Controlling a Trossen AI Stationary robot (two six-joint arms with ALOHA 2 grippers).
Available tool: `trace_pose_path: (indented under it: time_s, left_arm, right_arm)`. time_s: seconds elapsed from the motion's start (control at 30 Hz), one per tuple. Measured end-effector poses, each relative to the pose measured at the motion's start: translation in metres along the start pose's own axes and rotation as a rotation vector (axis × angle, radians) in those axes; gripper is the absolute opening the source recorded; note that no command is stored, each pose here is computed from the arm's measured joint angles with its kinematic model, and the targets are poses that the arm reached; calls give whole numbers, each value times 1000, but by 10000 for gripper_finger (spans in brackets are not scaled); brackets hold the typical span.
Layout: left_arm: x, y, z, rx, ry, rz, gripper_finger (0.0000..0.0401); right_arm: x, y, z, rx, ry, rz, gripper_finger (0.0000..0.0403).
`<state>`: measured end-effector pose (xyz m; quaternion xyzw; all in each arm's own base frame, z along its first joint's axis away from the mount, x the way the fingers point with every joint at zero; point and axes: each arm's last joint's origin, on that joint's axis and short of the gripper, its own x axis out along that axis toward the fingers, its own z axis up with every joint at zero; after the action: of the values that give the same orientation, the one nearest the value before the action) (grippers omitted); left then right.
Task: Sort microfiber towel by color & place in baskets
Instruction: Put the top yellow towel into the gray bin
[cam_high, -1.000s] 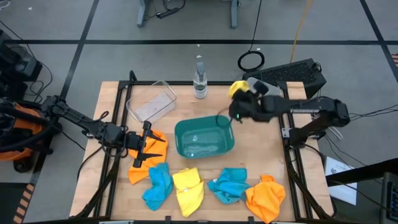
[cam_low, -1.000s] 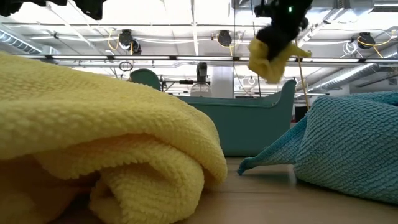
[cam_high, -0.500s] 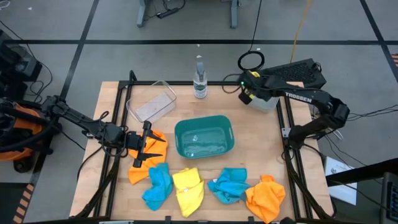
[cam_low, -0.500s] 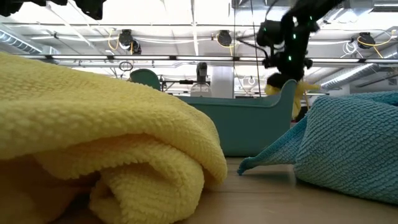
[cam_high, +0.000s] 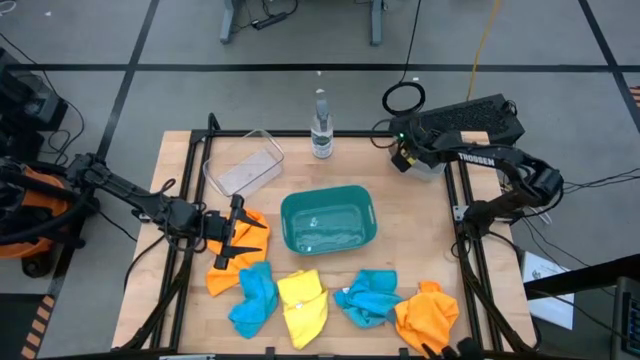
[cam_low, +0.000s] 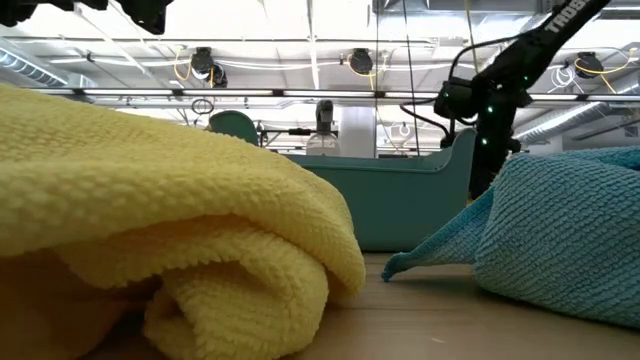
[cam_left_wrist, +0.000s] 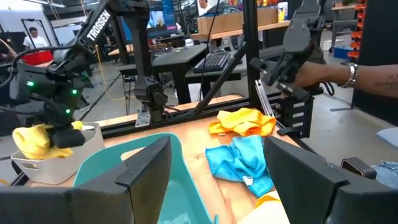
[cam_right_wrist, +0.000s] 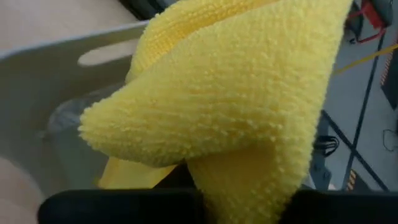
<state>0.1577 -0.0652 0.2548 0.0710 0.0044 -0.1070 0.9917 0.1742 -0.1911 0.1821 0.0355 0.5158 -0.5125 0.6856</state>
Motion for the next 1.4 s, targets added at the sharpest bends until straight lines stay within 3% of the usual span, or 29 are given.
trace_pose_path:
  time_s: [0.13, 0.4, 0.57, 0.83, 0.93, 1.03, 1.33, 1.4]
  left_arm:
    - [3, -1, -2, 1, 3, -14, 262]
    - [11, -4, -5, 3, 7, -51, 262]
    - [11, -4, -2, -2, -23, -51, 262]
    - [11, -5, 0, -5, -44, -77, 262]
    - [11, -5, 0, -5, -44, -77, 262]
    - [11, -5, 0, -5, -44, -77, 262]
    - [11, -5, 0, -5, -44, -77, 262]
    - [11, -5, 0, -5, -44, -77, 262]
  right_arm:
    - [4, 3, -5, 6, -13, -2, 71]
    - [-1, 1, -7, 44, 5, 0, 207]
    - [-18, -9, -5, 100, 30, 2, 270]
    - [-47, -26, -3, 165, -63, 57, 310]
    - [-55, -29, -7, 192, -69, 101, 297]
    - [-57, -29, -11, 230, -36, 133, 259]
    - [-27, -12, -4, 269, 42, 127, 34]
    - [-15, -5, 1, 271, 34, 127, 10]
